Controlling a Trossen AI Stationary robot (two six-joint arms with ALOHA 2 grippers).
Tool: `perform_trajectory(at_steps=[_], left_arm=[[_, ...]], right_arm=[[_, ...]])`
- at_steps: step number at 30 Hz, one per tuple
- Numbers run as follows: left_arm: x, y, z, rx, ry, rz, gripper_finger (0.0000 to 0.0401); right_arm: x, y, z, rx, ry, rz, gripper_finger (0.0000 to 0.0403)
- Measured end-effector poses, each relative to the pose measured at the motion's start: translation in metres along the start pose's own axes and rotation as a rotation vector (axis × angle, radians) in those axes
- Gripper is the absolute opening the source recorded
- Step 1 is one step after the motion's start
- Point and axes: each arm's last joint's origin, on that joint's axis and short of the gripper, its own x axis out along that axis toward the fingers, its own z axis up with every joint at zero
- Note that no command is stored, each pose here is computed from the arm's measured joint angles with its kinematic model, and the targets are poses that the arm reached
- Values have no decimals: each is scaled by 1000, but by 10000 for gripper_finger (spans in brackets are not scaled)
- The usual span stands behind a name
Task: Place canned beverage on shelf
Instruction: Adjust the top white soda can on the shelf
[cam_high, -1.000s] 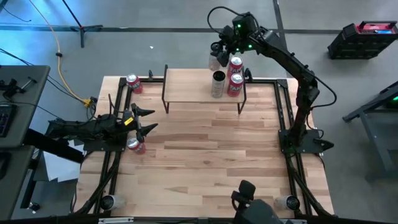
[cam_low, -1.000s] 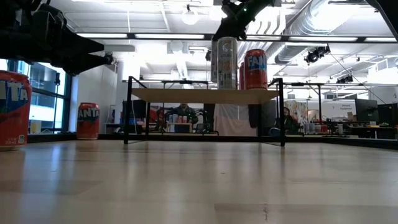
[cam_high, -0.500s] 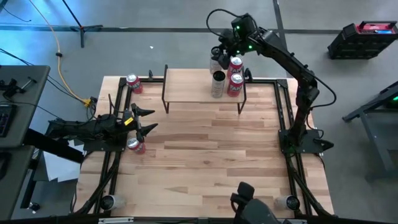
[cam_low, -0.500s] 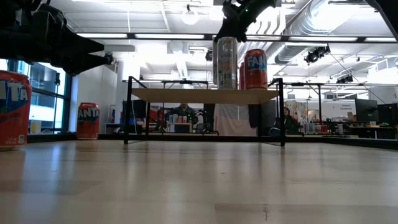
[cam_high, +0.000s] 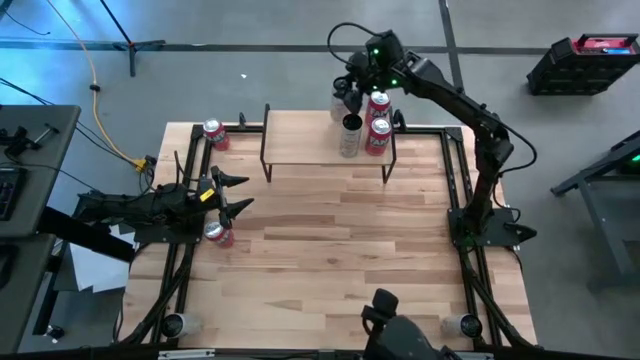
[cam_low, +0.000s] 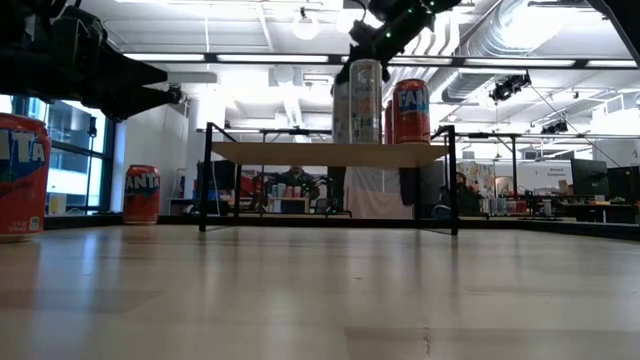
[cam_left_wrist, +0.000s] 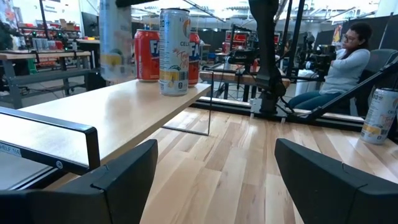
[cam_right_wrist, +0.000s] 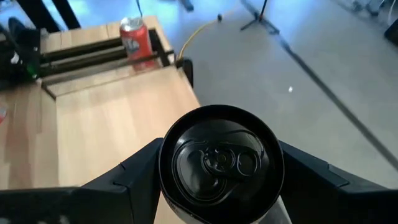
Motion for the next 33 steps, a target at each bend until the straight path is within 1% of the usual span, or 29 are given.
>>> perform_trajectory(at_steps=[5, 10, 14, 18, 20, 27, 33], left_arm=[[0, 0, 0, 0, 0, 0, 314], [0, 0, 0, 0, 0, 0, 314], [0, 0, 0, 0, 0, 0, 314], [0, 0, 0, 0, 0, 0, 314], [0, 0, 0, 0, 0, 0, 314], [0, 0, 0, 0, 0, 0, 314], [0, 0, 0, 0, 0, 0, 314]], right_arm=[[1, 0, -3, -3, 16, 3, 248], [-12, 3, -1, -1, 17, 7, 248], [-13, 7, -3, 22, 49, 15, 248], [-15, 8, -5, 35, 90, -54, 248], [-15, 8, -7, 45, 104, -59, 248], [-15, 9, -7, 62, 110, -53, 248], [-12, 16, -1, 50, 64, -49, 248]])
